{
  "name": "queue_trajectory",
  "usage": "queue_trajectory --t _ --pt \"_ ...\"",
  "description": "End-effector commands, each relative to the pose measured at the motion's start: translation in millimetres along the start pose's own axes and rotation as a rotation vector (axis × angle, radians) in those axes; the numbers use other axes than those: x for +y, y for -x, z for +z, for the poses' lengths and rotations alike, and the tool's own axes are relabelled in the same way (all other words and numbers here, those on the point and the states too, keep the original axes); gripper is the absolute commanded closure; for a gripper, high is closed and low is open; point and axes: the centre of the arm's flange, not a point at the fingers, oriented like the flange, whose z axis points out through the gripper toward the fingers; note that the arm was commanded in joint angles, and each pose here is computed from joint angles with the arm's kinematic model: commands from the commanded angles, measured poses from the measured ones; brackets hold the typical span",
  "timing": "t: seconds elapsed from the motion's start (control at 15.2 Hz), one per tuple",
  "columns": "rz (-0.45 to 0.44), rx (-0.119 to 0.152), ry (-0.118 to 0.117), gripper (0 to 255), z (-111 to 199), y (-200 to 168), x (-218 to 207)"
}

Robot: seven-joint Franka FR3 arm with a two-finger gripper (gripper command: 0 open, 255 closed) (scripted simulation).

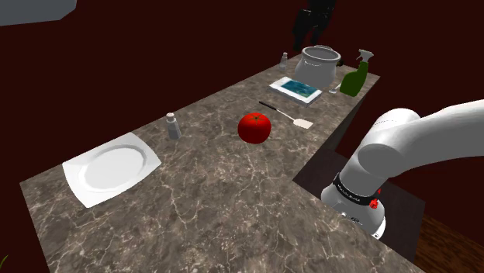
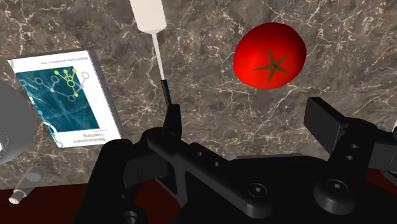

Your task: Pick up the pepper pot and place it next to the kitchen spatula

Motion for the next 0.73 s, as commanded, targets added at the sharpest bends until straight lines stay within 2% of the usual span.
queue_trajectory --t 0.0,0.66 --pt "0.000 0.000 0.000 0 0 0 0" --pt "-0.033 -0.011 0.020 0 62 -74 -95"
